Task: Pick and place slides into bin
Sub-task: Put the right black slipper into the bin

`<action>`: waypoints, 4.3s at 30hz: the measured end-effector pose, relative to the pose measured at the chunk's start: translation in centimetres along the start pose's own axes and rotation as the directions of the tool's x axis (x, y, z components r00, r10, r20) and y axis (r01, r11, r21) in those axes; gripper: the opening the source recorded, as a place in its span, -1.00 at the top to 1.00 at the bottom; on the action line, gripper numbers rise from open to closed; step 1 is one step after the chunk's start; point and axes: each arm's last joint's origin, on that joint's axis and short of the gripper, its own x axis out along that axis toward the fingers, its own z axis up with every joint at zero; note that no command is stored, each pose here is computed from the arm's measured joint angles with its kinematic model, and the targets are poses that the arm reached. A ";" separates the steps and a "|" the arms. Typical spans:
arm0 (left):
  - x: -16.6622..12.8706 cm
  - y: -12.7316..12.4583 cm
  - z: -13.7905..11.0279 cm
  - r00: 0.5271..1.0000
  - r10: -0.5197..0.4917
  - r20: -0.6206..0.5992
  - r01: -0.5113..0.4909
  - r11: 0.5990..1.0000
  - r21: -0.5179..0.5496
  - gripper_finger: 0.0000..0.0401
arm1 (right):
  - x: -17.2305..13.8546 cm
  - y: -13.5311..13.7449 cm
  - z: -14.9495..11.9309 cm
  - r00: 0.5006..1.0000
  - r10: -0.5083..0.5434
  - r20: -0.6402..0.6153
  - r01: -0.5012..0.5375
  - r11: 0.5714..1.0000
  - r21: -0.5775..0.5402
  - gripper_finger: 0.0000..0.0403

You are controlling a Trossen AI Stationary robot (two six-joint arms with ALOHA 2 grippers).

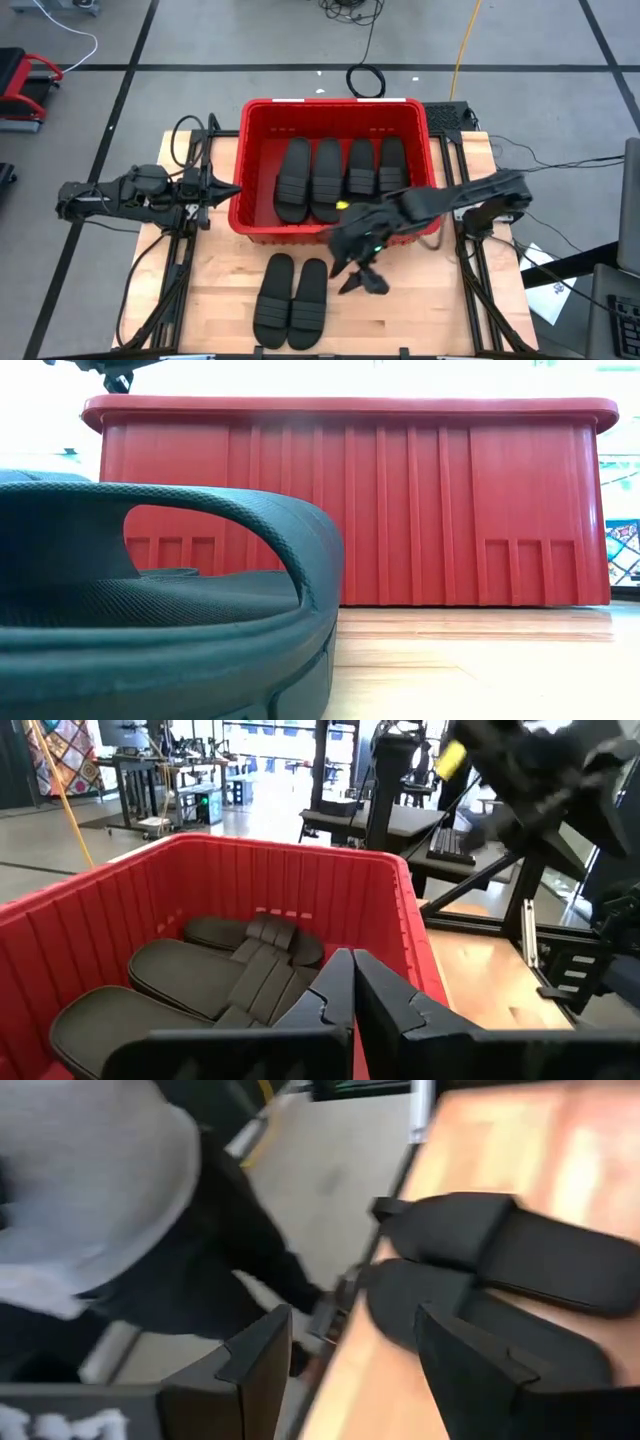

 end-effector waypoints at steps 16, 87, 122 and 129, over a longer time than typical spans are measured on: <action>0.0 0.0 0.0 1.000 0.000 -0.003 0.000 0.999 -0.051 0.97 | 9.9 -4.4 -2.1 0.990 0.069 -0.119 -0.069 0.998 0.006 -0.01; -0.1 0.1 -0.2 0.999 0.036 -0.017 -0.035 0.999 0.016 0.95 | 15.8 -5.5 -10.6 0.890 -0.423 0.170 0.373 0.890 0.263 0.18; -0.2 0.1 -0.8 0.996 0.005 -0.087 -0.002 1.000 0.031 0.90 | 20.3 -8.2 -14.1 0.978 -0.199 0.068 0.155 0.899 0.409 -0.20; -0.2 0.1 -0.9 0.996 0.005 -0.093 -0.003 0.999 0.032 0.90 | 22.0 -9.0 -14.8 0.981 -0.156 0.117 0.092 0.897 0.432 -0.13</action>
